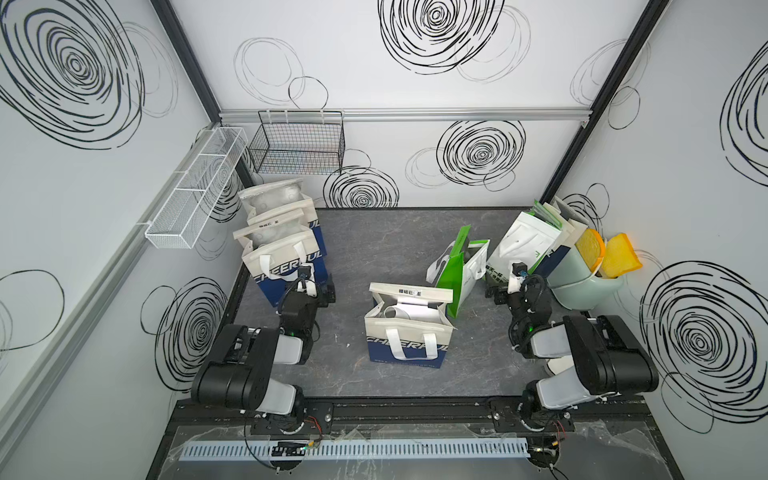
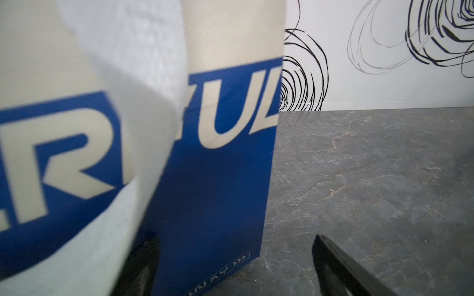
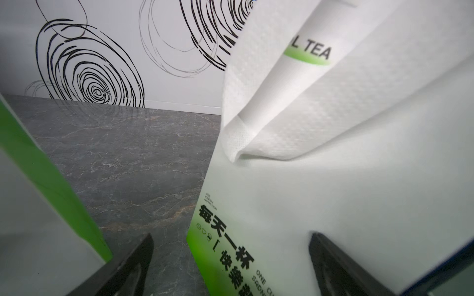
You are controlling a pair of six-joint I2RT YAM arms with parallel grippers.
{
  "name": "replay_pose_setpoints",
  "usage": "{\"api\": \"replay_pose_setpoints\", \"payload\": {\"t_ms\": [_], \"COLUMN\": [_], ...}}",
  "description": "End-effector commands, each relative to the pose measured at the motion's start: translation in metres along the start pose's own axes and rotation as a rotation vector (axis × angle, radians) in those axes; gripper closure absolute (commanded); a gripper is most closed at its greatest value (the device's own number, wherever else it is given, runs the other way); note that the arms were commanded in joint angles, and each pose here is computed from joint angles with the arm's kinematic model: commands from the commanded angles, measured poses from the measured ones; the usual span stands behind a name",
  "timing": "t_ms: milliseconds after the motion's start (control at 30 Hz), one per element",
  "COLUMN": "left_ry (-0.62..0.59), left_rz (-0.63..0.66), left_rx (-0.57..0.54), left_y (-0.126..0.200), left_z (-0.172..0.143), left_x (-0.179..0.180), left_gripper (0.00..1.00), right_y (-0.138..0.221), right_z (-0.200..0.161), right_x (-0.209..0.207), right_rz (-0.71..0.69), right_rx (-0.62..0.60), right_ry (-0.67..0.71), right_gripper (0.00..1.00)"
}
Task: Open the takeout bag
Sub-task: Reset both arms
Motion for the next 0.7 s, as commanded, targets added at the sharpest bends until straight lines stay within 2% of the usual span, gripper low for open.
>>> {"api": "replay_pose_setpoints", "payload": {"t_ms": [0,667], "left_ry": [0.006,0.004], "left_rz": [-0.034,-0.042], "left_rx": [-0.114,-0.109], "left_y": [-0.0019,-0.0022], "left_z": [0.0273,0.0267], "left_x": [-0.0079,-0.0086], "left_gripper": [0.03,0.03], "right_y": [0.0015,-0.0025], "right_z": [0.0008,-0.0006], "right_x": [-0.0125,-0.0141], "right_rz": [-0.076,-0.049], "right_rx": [-0.002,0.008], "right_ry": [-0.008,-0.027], "right_gripper": [0.01,0.01]}}
Point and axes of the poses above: each gripper's point midway between its finger pads, its own y axis back along the fingers, its own x axis along the line the jaws close on, z = x × y, the point moved 4 cm from there along y, back along the fingers, and after that the axes turned 15 degrees about y, right-handed, at the moved point
